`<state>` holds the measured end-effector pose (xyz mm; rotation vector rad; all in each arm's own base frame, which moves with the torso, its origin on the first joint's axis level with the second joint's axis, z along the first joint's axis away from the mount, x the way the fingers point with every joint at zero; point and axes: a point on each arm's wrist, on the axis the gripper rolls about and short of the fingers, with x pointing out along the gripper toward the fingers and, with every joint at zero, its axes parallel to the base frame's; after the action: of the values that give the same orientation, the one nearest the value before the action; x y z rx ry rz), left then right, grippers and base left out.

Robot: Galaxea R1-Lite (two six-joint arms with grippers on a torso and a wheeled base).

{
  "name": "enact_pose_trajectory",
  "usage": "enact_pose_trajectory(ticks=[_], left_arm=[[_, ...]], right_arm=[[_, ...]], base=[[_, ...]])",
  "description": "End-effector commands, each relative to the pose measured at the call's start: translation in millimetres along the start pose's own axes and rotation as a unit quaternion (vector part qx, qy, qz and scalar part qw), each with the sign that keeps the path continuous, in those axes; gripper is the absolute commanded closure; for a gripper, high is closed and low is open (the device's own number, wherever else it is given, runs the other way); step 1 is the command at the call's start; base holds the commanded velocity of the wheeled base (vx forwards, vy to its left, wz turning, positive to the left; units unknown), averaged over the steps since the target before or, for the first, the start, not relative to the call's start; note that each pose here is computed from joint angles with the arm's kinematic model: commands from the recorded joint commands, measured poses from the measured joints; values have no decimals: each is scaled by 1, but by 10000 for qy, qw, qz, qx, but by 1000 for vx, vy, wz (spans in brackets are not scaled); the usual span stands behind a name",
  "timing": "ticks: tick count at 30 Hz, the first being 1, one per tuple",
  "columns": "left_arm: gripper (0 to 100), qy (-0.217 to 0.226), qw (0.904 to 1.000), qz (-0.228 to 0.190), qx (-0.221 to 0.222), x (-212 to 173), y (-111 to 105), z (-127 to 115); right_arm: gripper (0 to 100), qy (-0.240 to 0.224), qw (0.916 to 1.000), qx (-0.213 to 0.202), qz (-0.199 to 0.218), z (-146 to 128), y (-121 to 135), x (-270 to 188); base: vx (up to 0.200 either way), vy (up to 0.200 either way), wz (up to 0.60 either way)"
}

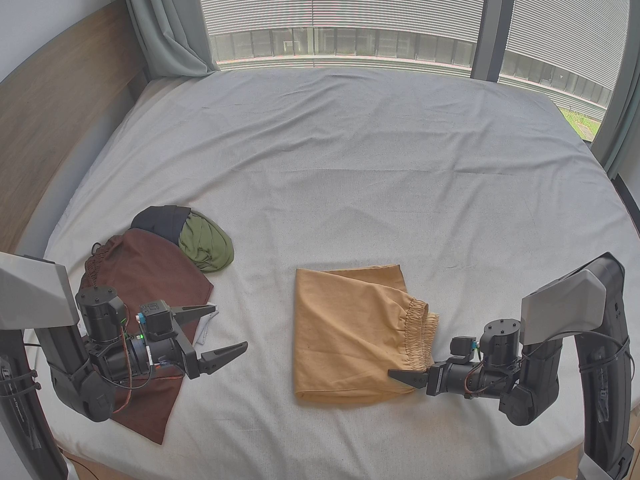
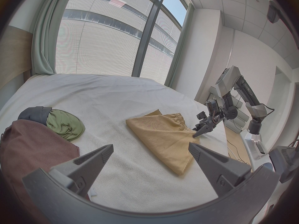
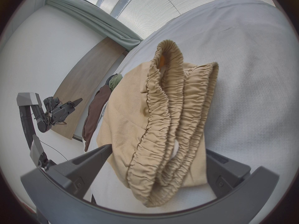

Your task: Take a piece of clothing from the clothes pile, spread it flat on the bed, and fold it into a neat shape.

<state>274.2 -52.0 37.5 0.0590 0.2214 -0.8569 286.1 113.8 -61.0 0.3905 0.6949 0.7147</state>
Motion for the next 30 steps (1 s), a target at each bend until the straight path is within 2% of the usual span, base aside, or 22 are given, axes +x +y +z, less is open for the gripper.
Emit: enact_pose_trajectory(ticks=[1, 7, 8, 30], left_arm=[[0, -18, 10000, 2, 14, 0, 0, 1], [0, -6, 10000, 1, 4, 0, 0, 0], [0, -6, 10000, 1, 4, 0, 0, 0], [0, 18, 10000, -25, -3, 0, -2, -1]], right_arm=[[0, 102, 9999, 86, 79, -4, 5, 4], [0, 110, 9999, 86, 75, -4, 5, 4], [100, 101, 9999, 83, 70, -4, 5, 4], [100, 96, 9999, 55, 109, -3, 8, 4]], base=[[0, 0, 0], [0, 0, 0], [0, 0, 0], [0, 0, 0]])
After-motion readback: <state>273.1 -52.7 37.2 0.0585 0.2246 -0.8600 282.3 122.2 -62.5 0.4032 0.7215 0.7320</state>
